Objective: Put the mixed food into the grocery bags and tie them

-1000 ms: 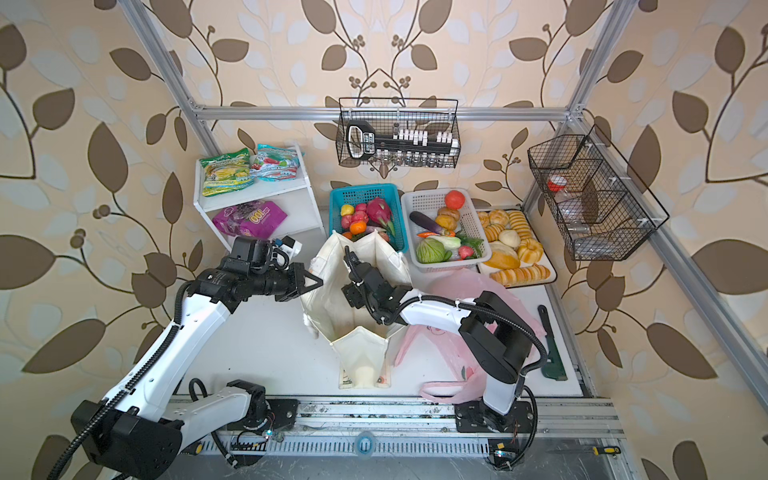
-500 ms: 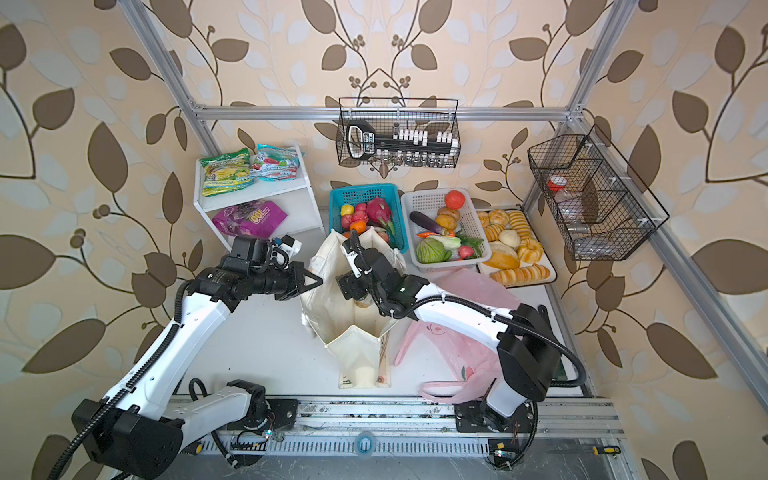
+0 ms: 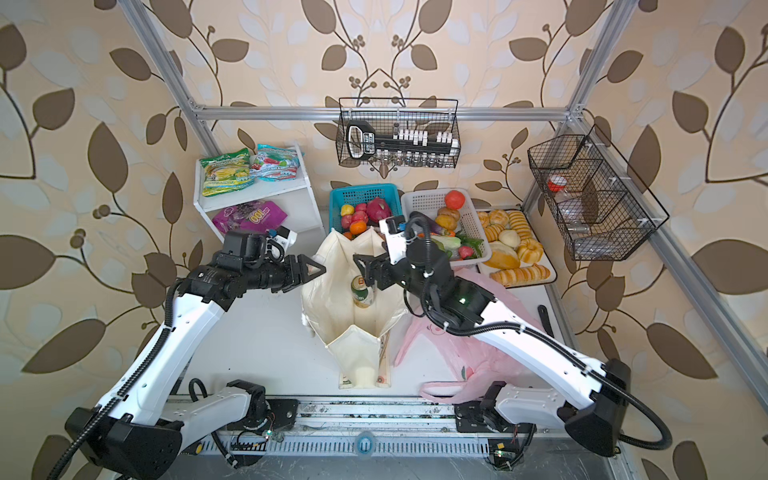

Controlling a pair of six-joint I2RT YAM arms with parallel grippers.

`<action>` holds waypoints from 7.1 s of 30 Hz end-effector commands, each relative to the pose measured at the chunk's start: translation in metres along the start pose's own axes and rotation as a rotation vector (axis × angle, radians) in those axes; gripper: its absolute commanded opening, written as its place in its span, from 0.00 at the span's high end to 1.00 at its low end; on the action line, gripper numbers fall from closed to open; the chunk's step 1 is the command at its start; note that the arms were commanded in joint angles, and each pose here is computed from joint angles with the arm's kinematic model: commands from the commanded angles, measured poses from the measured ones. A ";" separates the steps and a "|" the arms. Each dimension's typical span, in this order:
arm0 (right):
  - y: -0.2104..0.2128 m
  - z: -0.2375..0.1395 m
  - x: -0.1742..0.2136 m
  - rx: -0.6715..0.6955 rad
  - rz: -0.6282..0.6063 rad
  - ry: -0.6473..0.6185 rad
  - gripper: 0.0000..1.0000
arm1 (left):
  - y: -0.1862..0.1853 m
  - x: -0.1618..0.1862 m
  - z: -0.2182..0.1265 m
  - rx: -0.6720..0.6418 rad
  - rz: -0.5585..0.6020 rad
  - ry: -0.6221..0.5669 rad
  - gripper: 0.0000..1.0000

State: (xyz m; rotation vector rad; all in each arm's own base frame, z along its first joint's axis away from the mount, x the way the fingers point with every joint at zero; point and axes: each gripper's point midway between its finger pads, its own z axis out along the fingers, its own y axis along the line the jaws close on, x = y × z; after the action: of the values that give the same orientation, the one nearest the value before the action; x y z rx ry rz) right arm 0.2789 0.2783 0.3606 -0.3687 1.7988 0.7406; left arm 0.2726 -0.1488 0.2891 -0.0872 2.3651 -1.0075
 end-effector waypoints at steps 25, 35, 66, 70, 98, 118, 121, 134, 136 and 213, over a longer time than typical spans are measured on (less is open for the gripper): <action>-0.054 -0.071 0.047 0.164 0.105 0.007 0.15 | 0.179 -0.150 -0.043 -0.859 0.107 -0.561 0.14; -0.060 -0.073 0.063 0.178 0.152 0.034 0.15 | 0.201 -0.174 -0.037 -0.905 0.154 -0.762 0.16; -0.073 -0.082 0.096 0.223 0.179 0.114 0.15 | 0.222 -0.197 0.002 -0.834 0.284 -0.768 0.69; -0.079 -0.085 0.102 0.246 0.186 0.115 0.14 | 0.213 -0.190 -0.001 -0.796 0.310 -0.756 0.87; -0.077 -0.079 0.105 0.229 0.209 0.102 0.14 | 0.180 -0.152 0.002 -0.652 0.331 -0.556 0.75; -0.083 -0.084 0.113 0.251 0.217 0.109 0.14 | 0.184 -0.176 0.005 -0.651 0.256 -0.625 0.83; -0.082 -0.085 0.113 0.249 0.216 0.111 0.14 | 0.177 -0.174 -0.003 -0.653 0.260 -0.625 1.00; -0.066 -0.090 0.073 0.187 0.225 0.029 0.14 | 0.136 -0.137 -0.043 -0.630 0.330 -0.520 1.00; -0.063 -0.088 0.070 0.177 0.223 0.026 0.14 | 0.134 -0.136 -0.043 -0.626 0.329 -0.501 1.00; -0.038 -0.072 0.052 0.082 0.204 0.054 0.14 | 0.265 -0.012 0.011 -0.735 -0.448 -0.268 0.91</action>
State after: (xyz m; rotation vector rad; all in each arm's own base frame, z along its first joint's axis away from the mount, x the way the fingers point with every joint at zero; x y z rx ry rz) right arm 0.2288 0.2112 0.3234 -0.1769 1.9099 0.8145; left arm 0.3299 0.0391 0.1148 -0.9992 2.3499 -0.2040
